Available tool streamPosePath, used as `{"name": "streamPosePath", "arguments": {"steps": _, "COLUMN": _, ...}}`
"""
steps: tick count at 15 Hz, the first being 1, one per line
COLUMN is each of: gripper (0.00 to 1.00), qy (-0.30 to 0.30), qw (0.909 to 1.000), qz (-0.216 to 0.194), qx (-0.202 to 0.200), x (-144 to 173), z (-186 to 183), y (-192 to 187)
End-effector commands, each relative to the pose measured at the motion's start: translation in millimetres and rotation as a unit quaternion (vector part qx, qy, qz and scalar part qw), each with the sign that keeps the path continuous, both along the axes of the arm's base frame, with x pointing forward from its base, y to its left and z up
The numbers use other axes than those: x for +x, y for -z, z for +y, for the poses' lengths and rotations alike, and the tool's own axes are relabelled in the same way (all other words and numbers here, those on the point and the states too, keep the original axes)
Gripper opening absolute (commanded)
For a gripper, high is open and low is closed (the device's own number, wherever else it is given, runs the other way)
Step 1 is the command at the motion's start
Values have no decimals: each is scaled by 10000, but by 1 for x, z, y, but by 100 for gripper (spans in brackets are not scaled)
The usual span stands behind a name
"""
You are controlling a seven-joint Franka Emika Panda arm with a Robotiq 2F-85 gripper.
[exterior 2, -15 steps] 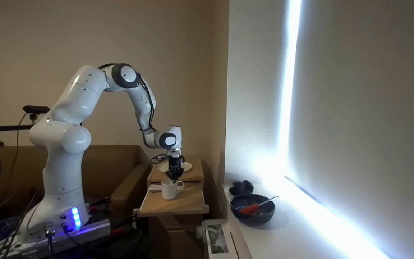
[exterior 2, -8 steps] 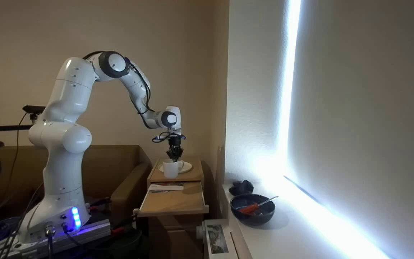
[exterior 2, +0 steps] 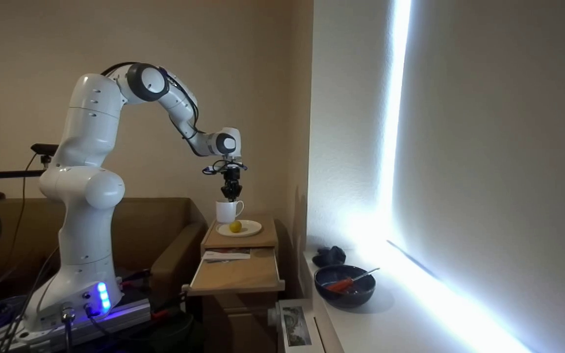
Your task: Take the cup out of the drawer and put it on the cabinet
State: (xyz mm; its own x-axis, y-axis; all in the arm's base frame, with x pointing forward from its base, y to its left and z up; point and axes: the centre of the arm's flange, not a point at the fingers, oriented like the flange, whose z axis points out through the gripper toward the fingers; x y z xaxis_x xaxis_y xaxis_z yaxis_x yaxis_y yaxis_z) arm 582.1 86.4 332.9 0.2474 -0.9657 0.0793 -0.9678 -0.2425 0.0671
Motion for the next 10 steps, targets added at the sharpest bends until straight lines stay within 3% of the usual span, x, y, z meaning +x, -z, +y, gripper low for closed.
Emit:
{"name": "streamPosePath", "arguments": {"steps": 1, "gripper": 1, "qy": 26, "qw": 9999, "qz": 100, "qx": -56, "x": 2, "z": 1, "y": 10}}
{"name": "streamPosePath", "arguments": {"steps": 3, "gripper": 1, "qy": 410, "qw": 9990, "qz": 51, "qx": -146, "x": 25, "z": 12, "y": 42}}
{"name": "streamPosePath", "arguments": {"steps": 5, "gripper": 1, "qy": 942, "qw": 9955, "qz": 18, "qx": 86, "x": 53, "z": 29, "y": 62}}
{"name": "streamPosePath", "arguments": {"steps": 10, "gripper": 1, "qy": 2221, "qw": 9721, "qz": -687, "qx": 316, "x": 121, "z": 46, "y": 93}}
